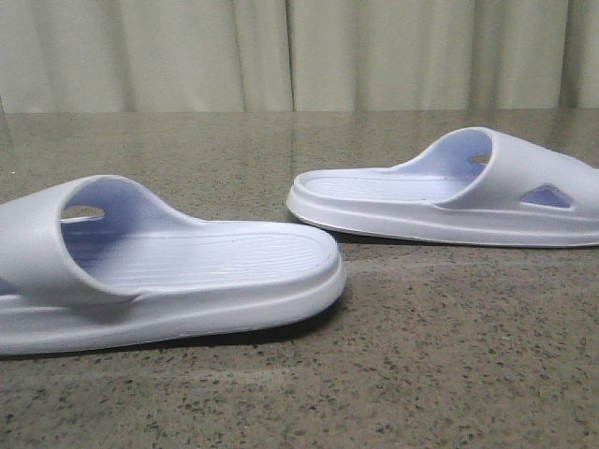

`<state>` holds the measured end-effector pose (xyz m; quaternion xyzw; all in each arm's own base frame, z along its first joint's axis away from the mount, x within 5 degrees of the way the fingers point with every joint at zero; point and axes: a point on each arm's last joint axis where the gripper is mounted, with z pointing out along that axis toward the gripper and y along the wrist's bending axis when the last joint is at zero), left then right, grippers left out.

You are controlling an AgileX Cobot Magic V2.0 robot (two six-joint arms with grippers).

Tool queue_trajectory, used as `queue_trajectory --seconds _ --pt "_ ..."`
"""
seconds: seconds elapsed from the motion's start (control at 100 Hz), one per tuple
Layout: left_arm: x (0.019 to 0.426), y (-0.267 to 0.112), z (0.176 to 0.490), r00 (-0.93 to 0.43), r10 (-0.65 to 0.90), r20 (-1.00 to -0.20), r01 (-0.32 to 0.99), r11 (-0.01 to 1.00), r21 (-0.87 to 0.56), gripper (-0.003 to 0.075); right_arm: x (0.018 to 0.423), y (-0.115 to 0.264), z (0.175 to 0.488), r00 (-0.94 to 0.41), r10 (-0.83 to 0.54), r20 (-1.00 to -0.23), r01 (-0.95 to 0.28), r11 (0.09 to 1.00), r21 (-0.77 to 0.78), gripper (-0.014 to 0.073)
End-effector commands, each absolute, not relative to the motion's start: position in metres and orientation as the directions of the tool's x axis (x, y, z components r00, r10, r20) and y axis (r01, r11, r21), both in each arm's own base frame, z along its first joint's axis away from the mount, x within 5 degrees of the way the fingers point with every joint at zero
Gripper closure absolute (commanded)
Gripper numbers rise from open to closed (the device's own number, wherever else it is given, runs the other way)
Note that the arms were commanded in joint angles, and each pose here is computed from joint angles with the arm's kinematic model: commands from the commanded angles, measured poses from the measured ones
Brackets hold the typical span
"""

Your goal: Insert blue slippers together front up

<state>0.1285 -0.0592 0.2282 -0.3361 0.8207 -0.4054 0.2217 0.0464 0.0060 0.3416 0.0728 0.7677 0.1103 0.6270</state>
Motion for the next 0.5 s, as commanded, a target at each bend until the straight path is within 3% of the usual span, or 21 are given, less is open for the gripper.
queue_trajectory --seconds 0.0,0.39,0.49 --pt "0.1313 -0.0602 0.2287 -0.683 -0.723 -0.104 -0.367 0.463 -0.807 0.0253 0.0503 0.0052 0.3567 -0.114 0.254 -0.96 -0.037 0.965 0.26 0.0232" --pt "0.1317 -0.0594 0.2285 -0.682 -0.721 -0.119 -0.361 0.475 -0.803 0.0692 0.0509 0.005 0.3574 -0.096 0.255 -0.962 -0.04 0.965 0.26 0.0232" --pt "0.1322 -0.059 0.2287 -0.678 -0.725 -0.123 -0.36 0.474 -0.803 0.0703 0.0509 0.005 0.3576 -0.095 0.255 -0.962 -0.04 0.965 0.26 0.0232"
